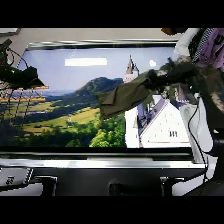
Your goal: Fold the clothes and pants, and hang the long-sleeved shirts on hangers.
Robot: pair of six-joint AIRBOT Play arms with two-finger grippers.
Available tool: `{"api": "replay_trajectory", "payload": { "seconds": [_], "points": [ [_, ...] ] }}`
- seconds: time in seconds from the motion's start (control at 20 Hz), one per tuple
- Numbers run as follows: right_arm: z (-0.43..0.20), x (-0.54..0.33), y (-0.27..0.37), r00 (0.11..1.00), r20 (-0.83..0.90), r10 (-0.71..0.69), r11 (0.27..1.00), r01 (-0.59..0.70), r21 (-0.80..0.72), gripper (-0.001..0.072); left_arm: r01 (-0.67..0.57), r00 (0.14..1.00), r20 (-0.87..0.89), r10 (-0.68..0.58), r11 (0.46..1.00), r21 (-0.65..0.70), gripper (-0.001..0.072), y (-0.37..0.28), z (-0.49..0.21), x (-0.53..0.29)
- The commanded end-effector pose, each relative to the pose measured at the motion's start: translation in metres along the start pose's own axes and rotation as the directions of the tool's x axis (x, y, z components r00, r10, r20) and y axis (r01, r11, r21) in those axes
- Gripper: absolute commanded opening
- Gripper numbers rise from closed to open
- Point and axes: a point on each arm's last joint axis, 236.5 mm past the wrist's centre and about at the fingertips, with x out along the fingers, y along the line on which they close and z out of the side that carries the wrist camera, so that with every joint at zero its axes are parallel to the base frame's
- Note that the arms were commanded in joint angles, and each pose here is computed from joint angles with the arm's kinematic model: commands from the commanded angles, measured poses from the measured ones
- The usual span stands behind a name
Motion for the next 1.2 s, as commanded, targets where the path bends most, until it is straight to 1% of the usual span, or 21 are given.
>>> {"api": "replay_trajectory", "payload": {
  "seconds": [0.0, 0.2, 0.4, 0.6, 0.75, 0.85, 1.0, 1.15],
  "points": [
    [0.068, -0.062, 0.010, 0.979, 0.200, 0.028, 0.995, -0.046, 0.084, 0.0030, -0.001, 1.000, -0.001, 0.001, 1.000, -0.001, 0.0020, 0.001, 0.000, 0.000],
    [0.129, -0.141, -0.007, 0.915, 0.402, 0.024, 0.978, -0.105, 0.182, 0.0030, -0.001, 1.000, -0.001, 0.001, 1.000, -0.001, 0.0020, 0.001, 0.000, 0.000],
    [0.167, -0.216, -0.032, 0.832, 0.555, -0.003, 0.966, -0.142, 0.218, 0.0030, -0.001, 1.000, 0.000, 0.001, 1.000, -0.001, 0.0020, 0.001, 0.000, 0.000],
    [0.177, -0.262, -0.068, 0.784, 0.617, -0.071, 0.938, -0.158, 0.308, 0.0030, -0.001, 1.000, 0.000, 0.001, 1.000, -0.001, 0.0020, 0.001, 0.000, 0.000],
    [0.173, -0.286, -0.086, 0.765, 0.630, -0.134, 0.904, -0.166, 0.394, 0.0030, -0.001, 1.000, 0.000, 0.001, 1.000, -0.002, 0.0020, 0.001, 0.000, 0.000],
    [0.162, -0.296, -0.101, 0.767, 0.605, -0.213, 0.884, -0.113, 0.454, 0.0030, -0.001, 1.000, 0.000, 0.001, 1.000, -0.002, 0.0020, 0.001, 0.000, 0.000],
    [0.133, -0.311, -0.128, 0.756, 0.528, -0.386, 0.825, 0.027, 0.564, 0.0030, 0.000, 1.000, -0.002, 0.000, 1.000, -0.002, 0.0020, 0.000, 0.000, 0.000],
    [0.110, -0.328, -0.144, 0.722, 0.467, -0.510, 0.777, 0.153, 0.611, 0.0030, -0.001, 1.000, -0.005, 0.001, 1.000, -0.002, 0.0019, 0.001, -0.001, 0.000]
  ]
}}
